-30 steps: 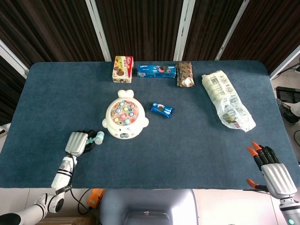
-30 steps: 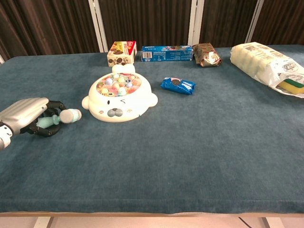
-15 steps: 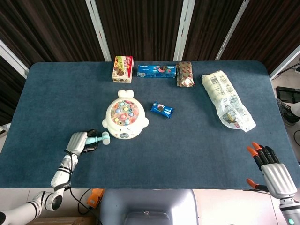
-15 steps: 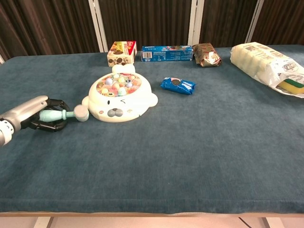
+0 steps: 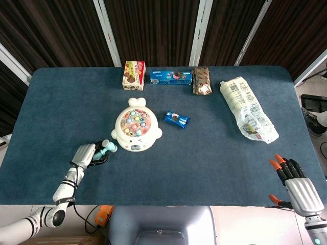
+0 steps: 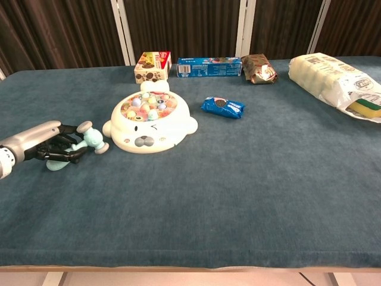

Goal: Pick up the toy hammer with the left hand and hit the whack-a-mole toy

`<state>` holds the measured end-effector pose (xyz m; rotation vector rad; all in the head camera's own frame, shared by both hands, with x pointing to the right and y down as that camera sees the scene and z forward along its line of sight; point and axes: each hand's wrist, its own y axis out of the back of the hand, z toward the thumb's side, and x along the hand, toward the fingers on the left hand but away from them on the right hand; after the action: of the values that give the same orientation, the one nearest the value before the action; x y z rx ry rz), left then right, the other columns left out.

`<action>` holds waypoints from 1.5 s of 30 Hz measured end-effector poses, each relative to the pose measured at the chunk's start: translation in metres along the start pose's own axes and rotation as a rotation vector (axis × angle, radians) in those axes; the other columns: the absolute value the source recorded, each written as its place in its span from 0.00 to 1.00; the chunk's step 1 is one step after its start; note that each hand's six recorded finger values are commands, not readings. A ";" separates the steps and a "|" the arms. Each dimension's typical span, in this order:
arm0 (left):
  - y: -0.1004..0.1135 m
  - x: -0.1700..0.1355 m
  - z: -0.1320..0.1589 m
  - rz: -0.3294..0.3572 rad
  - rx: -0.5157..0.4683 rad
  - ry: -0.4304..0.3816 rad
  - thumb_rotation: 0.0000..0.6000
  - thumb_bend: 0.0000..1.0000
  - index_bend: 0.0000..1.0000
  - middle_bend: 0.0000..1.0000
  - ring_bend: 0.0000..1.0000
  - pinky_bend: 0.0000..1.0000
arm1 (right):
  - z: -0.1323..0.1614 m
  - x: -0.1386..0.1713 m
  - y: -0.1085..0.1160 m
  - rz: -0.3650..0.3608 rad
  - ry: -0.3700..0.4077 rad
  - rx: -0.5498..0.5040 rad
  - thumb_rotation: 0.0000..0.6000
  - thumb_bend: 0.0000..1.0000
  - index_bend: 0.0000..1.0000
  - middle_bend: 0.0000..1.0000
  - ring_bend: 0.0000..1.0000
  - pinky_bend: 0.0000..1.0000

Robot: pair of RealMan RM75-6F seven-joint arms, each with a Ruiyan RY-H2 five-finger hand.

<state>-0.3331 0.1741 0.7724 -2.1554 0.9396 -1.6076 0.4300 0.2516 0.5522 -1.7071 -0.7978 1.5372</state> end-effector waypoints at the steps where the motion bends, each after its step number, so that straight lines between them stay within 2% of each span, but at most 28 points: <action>1: 0.001 0.000 0.000 0.007 0.006 -0.003 0.57 0.40 0.32 0.32 0.26 0.23 | 0.000 0.000 0.000 -0.001 0.000 -0.001 1.00 0.32 0.00 0.00 0.00 0.00; 14: 0.012 -0.005 0.006 0.145 0.141 -0.060 0.58 0.40 0.31 0.31 0.21 0.18 | 0.000 0.000 0.000 -0.001 0.000 -0.001 1.00 0.32 0.00 0.00 0.00 0.00; 25: 0.014 -0.006 0.006 0.160 0.146 -0.068 0.57 0.40 0.31 0.30 0.21 0.18 | 0.000 0.000 0.000 0.001 -0.001 0.001 1.00 0.32 0.00 0.00 0.00 0.00; 31: 0.023 -0.012 0.009 0.198 0.149 -0.096 0.57 0.40 0.30 0.30 0.20 0.17 | 0.000 -0.001 -0.001 0.003 -0.003 0.002 1.00 0.32 0.00 0.00 0.00 0.00; 34: 0.030 -0.019 0.010 0.224 0.150 -0.114 0.57 0.40 0.27 0.25 0.18 0.17 | 0.000 -0.001 -0.001 0.003 -0.001 0.003 1.00 0.32 0.00 0.00 0.00 0.00; 35: 0.034 -0.024 0.010 0.235 0.153 -0.122 0.57 0.39 0.24 0.20 0.15 0.17 | 0.000 -0.001 -0.001 0.003 -0.001 0.002 1.00 0.32 0.00 0.00 0.00 0.00; 37: 0.041 -0.032 0.009 0.255 0.161 -0.136 0.65 0.39 0.16 0.10 0.07 0.17 | 0.000 0.000 0.000 -0.001 -0.002 0.001 1.00 0.32 0.00 0.00 0.00 0.00; 38: 0.047 -0.041 0.008 0.270 0.168 -0.147 0.77 0.40 0.11 0.04 0.03 0.15 | 0.000 0.000 0.001 -0.004 -0.003 0.001 1.00 0.32 0.00 0.00 0.00 0.00; 39: 0.051 -0.049 0.006 0.281 0.174 -0.156 0.89 0.40 0.07 0.01 0.00 0.13 | -0.001 0.000 0.002 -0.007 -0.005 0.002 1.00 0.32 0.00 0.00 0.00 0.00; 41: 0.060 -0.073 0.001 0.301 0.193 -0.179 0.99 0.41 0.04 0.00 0.00 0.10 | -0.002 0.000 0.002 -0.012 -0.012 0.005 1.00 0.32 0.00 0.00 0.00 0.00; 45: 0.068 -0.132 -0.017 0.358 0.227 -0.189 1.00 0.41 0.04 0.00 0.00 0.04 | -0.002 0.000 0.002 -0.015 -0.015 0.008 1.00 0.32 0.00 0.00 0.00 0.00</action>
<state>-0.3922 0.2116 0.6407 -1.8249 0.9660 -1.2497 0.4320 0.2507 0.5506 -1.6825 -0.8092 1.5428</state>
